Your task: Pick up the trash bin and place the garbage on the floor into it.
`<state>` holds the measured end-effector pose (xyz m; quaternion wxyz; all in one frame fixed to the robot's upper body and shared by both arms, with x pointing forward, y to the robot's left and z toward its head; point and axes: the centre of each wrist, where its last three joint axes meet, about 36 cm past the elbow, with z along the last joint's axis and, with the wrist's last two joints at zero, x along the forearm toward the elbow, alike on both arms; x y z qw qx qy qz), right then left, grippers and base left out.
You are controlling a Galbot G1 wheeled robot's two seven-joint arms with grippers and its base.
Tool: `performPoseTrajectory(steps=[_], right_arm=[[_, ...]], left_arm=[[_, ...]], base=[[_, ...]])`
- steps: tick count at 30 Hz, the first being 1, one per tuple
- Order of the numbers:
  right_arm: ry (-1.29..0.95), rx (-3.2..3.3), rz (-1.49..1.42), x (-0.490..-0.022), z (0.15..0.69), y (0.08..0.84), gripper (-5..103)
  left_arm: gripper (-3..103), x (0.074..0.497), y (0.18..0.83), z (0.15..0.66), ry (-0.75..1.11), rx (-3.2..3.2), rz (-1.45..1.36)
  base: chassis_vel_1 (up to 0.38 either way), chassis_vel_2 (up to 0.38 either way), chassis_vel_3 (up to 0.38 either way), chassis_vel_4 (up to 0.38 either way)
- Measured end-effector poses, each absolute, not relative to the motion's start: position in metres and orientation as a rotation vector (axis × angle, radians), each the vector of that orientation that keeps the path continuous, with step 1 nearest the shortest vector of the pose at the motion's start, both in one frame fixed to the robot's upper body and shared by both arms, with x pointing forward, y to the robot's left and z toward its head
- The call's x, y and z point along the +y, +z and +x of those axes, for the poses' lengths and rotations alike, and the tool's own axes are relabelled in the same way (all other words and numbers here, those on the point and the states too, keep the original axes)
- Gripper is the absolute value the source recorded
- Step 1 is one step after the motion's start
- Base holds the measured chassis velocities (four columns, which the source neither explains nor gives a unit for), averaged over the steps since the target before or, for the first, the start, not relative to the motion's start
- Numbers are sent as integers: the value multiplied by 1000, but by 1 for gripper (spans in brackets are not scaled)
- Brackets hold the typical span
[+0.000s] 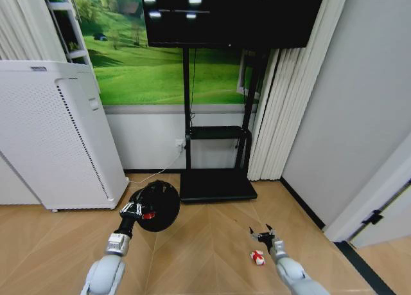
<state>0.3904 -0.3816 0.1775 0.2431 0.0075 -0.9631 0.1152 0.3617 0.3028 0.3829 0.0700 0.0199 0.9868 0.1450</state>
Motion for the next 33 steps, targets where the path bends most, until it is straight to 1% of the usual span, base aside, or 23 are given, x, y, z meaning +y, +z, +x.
performPoseTrajectory(steps=[7,11,15,17,26,29,30,32,33], right_arm=[[315,-2512,-20,-387,359,154,100],[315,-2497,-21,-388,353,151,100],[315,-2469,1,-385,343,143,100],[351,-2465,48,-380,339,136,100],[364,-2446,98,-361,337,118,100],[370,-2429,89,-362,337,113,100],[378,-2422,82,-365,337,112,103],[384,-2415,72,-366,337,111,103],[390,-2404,58,-369,337,110,96]], left_arm=[[7,305,387,371,437,2952,62],[7,304,386,372,433,2953,65],[7,301,384,374,423,2958,70],[7,301,383,374,422,2958,72],[7,300,382,373,421,2961,73],[7,300,381,372,420,2963,73],[7,299,380,371,420,2963,74],[7,299,380,371,419,2964,75],[7,299,380,370,419,2963,76]], base=[[0,0,0,0],[0,0,0,0],[0,0,0,0],[0,0,0,0],[0,0,0,0],[0,0,0,0],[0,0,0,0],[0,0,0,0],[0,0,0,0]])
